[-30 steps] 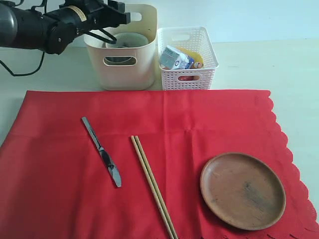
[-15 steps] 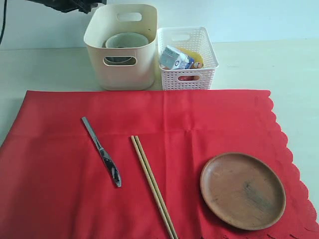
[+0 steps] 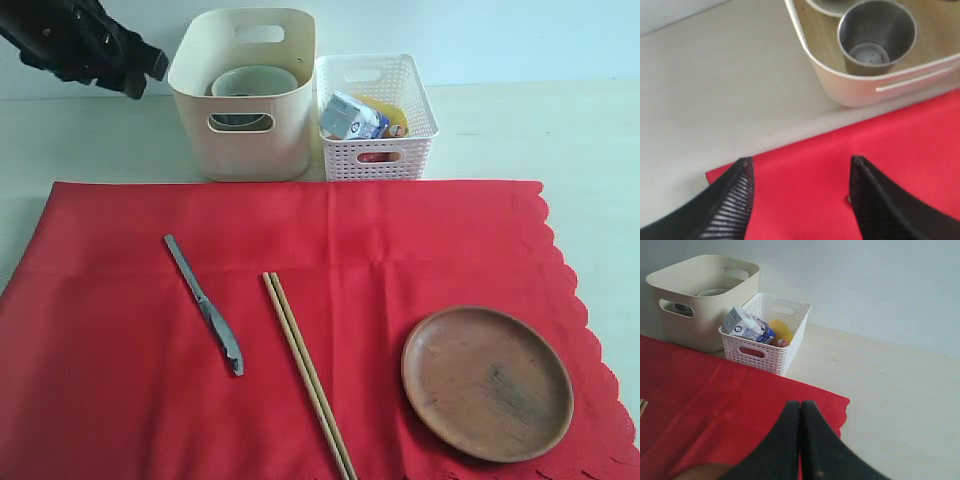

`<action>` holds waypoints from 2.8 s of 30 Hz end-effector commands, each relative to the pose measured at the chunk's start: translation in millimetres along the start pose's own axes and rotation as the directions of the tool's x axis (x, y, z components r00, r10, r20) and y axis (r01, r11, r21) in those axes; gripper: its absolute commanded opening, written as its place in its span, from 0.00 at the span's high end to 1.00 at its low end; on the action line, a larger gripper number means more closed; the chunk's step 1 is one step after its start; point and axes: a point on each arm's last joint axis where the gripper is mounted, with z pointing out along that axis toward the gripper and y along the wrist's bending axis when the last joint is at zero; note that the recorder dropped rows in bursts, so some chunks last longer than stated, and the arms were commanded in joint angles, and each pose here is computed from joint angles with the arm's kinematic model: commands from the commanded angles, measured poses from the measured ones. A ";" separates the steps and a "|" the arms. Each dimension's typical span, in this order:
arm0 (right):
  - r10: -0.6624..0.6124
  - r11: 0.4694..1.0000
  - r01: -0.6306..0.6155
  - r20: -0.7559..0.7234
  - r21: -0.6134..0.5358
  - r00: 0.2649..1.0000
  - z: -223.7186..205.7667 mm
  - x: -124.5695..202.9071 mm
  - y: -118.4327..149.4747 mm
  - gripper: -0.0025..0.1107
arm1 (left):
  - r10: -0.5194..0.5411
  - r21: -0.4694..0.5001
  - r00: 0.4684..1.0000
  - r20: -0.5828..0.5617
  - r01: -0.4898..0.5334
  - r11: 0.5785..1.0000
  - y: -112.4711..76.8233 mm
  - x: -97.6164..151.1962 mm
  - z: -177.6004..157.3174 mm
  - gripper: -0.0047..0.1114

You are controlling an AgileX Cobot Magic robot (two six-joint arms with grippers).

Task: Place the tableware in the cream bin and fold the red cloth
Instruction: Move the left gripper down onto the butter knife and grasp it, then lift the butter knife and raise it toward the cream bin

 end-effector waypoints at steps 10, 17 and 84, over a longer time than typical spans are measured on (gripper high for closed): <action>0.032 0.999 -0.032 0.018 -0.012 0.999 -0.9 -0.5 1.1 0.98 | 0.061 0.035 0.992 -0.113 -0.057 0.998 -3.2 32.1 -11.6 0.49; 0.038 0.999 -0.037 0.016 -0.014 0.999 -0.9 -0.4 1.3 0.98 | -0.081 0.089 0.976 -0.200 0.101 0.991 -12.3 49.9 -2.8 0.49; 0.038 0.999 -0.037 0.016 -0.014 0.999 -0.9 -0.4 1.3 0.98 | -0.581 -0.173 0.671 -0.460 0.574 0.800 -85.0 123.2 109.9 0.89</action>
